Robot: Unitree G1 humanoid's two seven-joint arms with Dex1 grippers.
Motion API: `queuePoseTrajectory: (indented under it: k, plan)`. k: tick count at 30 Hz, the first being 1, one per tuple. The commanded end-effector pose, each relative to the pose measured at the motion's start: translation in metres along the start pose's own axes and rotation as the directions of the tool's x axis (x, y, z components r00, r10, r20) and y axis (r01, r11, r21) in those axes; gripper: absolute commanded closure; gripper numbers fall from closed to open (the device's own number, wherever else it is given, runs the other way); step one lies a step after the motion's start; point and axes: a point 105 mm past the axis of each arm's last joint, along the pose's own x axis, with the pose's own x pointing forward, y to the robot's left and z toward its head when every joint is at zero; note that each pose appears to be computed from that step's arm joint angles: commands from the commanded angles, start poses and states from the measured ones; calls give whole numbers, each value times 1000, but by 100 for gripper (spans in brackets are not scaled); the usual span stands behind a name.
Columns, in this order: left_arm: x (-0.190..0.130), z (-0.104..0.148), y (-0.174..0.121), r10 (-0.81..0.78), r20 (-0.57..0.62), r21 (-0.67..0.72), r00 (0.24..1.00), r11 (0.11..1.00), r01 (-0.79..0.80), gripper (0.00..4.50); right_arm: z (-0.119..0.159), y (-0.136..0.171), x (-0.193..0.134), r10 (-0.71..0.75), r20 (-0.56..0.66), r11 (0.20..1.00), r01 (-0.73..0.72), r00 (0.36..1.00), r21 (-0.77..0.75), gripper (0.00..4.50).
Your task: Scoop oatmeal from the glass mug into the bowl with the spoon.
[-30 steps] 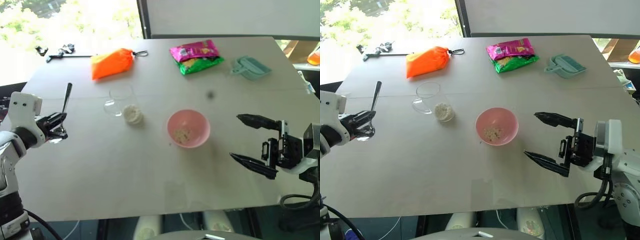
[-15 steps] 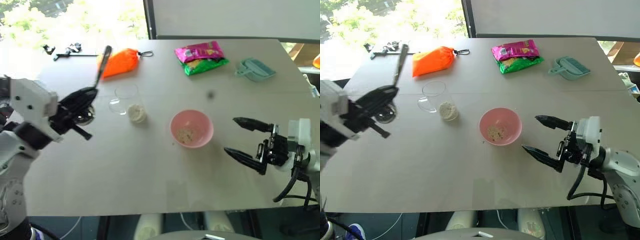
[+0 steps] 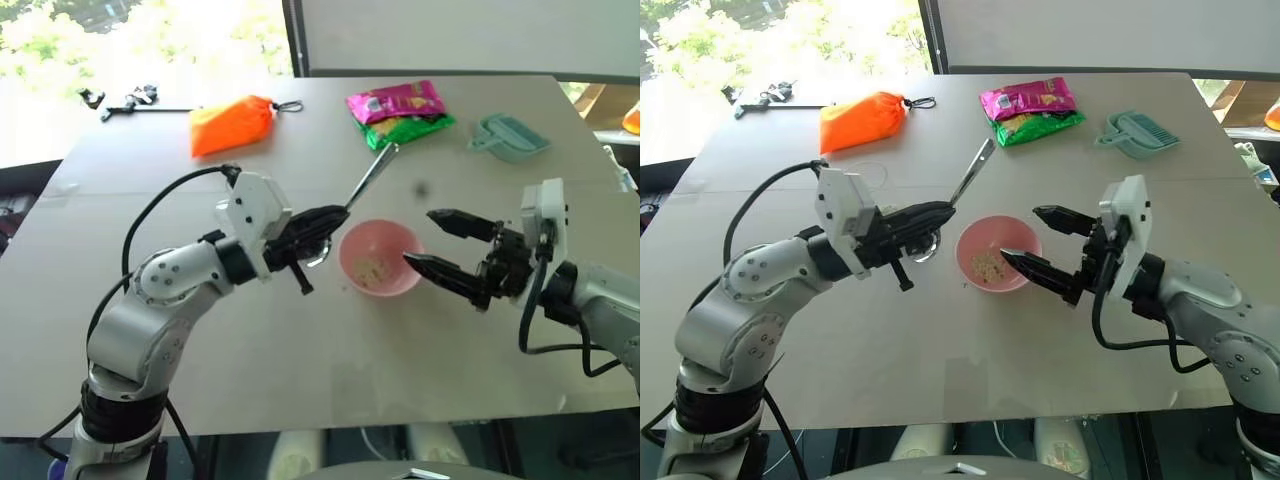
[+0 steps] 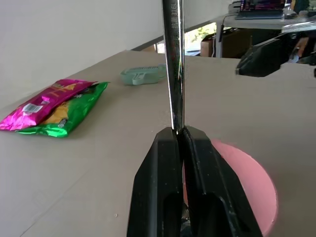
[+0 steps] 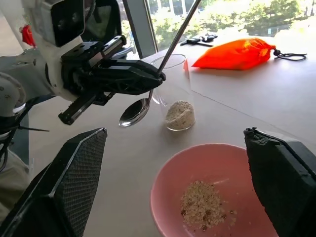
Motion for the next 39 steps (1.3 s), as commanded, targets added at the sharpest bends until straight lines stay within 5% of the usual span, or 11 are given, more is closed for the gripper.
queuePoseTrajectory:
  k: [1, 3, 6, 28, 35, 39]
  plan:
    - [7, 9, -8, -51, 51, 32, 997, 998, 50, 447, 10, 5, 8, -4, 32, 998, 2, 999, 66, 0]
    - [9, 9, -10, -66, 56, 32, 996, 997, 64, 447, 12, 5, 11, -6, 32, 997, 4, 999, 82, 0]
    - [22, 4, -17, -143, 54, 53, 988, 989, 140, 450, 11, 0, 23, -39, 31, 992, 35, 999, 119, 90]
    - [31, -10, -14, -208, 25, 138, 978, 969, 202, 450, 24, -7, 31, -31, 4, 978, 29, 1000, 205, 90]
    - [29, -9, -12, -187, 26, 137, 982, 974, 182, 450, 18, -3, 32, -24, 1, 973, 23, 1000, 229, 422]
    - [28, -9, -11, -185, 24, 141, 983, 974, 179, 450, 17, -4, 31, -22, -4, 973, 23, 1000, 230, 438]
